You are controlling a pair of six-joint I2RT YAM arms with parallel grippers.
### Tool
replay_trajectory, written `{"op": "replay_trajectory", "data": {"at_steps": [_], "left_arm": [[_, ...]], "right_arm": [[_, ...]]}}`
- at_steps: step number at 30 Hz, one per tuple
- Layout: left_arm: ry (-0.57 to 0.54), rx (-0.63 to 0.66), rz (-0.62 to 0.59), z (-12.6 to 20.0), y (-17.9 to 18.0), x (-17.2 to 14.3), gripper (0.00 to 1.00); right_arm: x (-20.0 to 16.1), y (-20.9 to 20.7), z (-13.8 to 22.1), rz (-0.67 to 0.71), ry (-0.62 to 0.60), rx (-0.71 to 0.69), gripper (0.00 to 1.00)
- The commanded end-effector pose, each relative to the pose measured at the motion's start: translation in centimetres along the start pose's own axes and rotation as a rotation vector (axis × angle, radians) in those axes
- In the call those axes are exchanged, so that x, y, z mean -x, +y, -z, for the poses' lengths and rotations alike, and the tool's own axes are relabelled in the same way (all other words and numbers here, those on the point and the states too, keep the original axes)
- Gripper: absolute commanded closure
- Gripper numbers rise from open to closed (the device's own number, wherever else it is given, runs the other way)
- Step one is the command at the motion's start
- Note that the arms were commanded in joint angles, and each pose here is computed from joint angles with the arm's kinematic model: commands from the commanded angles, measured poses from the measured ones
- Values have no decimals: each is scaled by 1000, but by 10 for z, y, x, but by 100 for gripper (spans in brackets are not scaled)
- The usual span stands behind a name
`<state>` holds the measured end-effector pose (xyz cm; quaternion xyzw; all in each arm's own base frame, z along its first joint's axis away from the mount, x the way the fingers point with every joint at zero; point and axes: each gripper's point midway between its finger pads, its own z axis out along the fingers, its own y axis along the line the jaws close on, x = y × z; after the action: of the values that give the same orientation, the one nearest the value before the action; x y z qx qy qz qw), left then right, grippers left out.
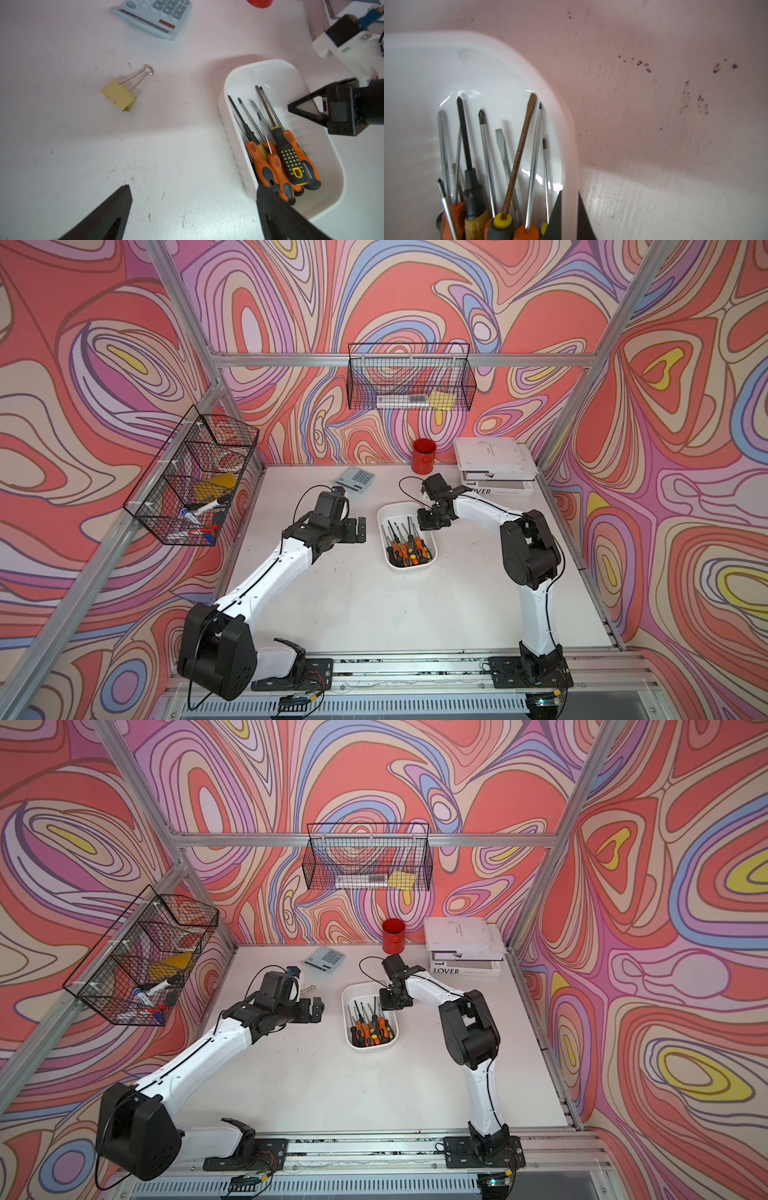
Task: Take out the screwdriver from the storage box
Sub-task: Pick up the storage box at the center of the board.
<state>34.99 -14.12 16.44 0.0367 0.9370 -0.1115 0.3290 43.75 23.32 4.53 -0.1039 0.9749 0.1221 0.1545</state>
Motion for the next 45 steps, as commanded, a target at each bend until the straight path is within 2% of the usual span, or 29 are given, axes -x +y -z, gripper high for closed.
{"op": "replay_trajectory", "data": {"at_steps": [1,9,13,16,23,30,33,42,45], "left_arm": [[90,-70,12,-7,-32,-7,1],[241,-122,137,-49,-67,-19,6],[309,-10,121,-66,-60,-20,9],[341,15,122,-78,-61,-20,11],[424,119,150,-96,-52,-30,31],[460,159,176,-111,-47,-44,45],[453,159,186,-120,-46,-47,47],[427,189,195,-134,-46,-36,69],[412,202,200,-135,-44,-32,71]], "right_arm": [[-2,6,10,60,-3,27,100],[-3,4,7,43,-13,24,100],[-4,2,5,43,-15,12,100],[-4,0,5,44,-15,3,100],[-8,-3,2,44,-10,-13,100],[-10,-4,5,46,-16,-14,100],[-10,-3,7,46,-22,-6,100],[-10,0,11,50,-28,12,100],[-10,1,11,52,-28,14,100]]}}
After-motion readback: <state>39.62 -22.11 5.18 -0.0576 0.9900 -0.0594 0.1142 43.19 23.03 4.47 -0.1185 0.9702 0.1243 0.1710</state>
